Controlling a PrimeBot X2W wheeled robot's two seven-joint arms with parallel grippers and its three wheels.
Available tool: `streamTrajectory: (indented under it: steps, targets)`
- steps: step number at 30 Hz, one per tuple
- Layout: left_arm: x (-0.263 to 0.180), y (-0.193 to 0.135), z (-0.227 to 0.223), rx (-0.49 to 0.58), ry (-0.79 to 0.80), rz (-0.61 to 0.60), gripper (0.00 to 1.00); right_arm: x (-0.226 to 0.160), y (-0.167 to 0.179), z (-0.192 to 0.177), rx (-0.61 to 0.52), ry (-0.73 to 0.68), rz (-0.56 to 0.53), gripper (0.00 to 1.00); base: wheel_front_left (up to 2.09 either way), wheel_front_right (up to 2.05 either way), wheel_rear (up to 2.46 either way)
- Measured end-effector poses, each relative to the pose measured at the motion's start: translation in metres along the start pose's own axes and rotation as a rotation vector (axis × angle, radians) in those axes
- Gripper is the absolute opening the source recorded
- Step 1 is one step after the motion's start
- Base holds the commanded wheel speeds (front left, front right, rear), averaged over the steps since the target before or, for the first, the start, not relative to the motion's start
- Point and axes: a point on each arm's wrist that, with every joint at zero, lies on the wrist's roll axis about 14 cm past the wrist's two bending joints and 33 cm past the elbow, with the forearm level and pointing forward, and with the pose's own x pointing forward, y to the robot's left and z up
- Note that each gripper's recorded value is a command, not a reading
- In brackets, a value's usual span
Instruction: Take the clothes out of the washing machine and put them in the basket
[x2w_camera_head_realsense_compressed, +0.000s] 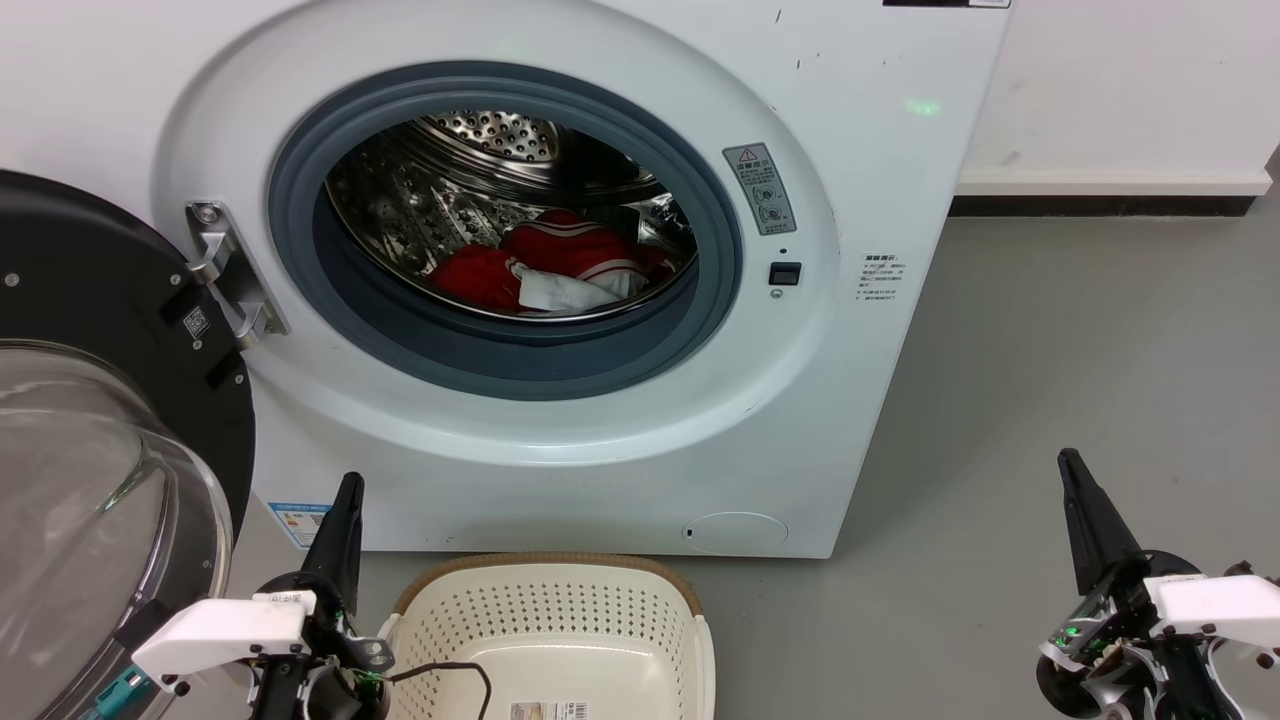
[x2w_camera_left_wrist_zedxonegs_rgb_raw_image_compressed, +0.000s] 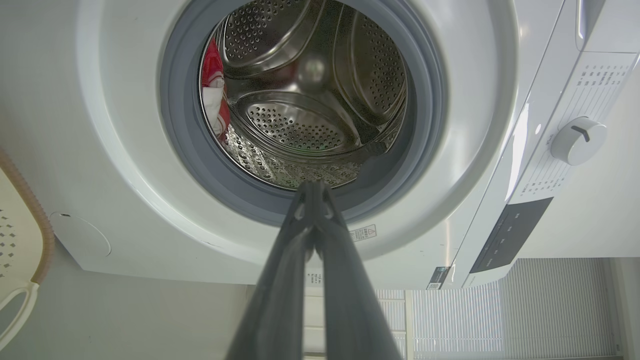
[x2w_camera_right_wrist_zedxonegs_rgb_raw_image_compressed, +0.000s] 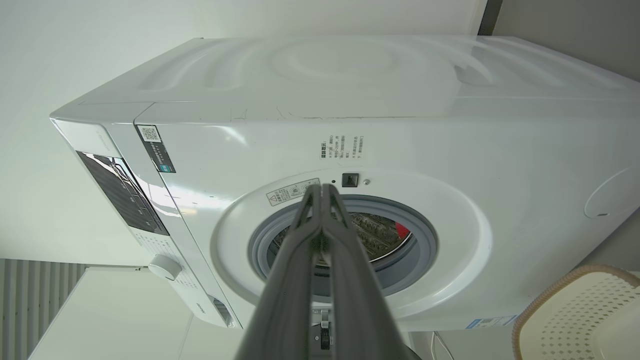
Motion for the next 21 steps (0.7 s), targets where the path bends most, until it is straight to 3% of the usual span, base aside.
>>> streamTrajectory:
  steps: [21]
  targets:
    - [0.0, 0.0, 0.0, 0.0, 0.0, 0.0, 0.0, 0.0, 0.0, -0.0001, 0.0, 0.0, 0.0, 0.0, 0.0, 0.0, 0.0]
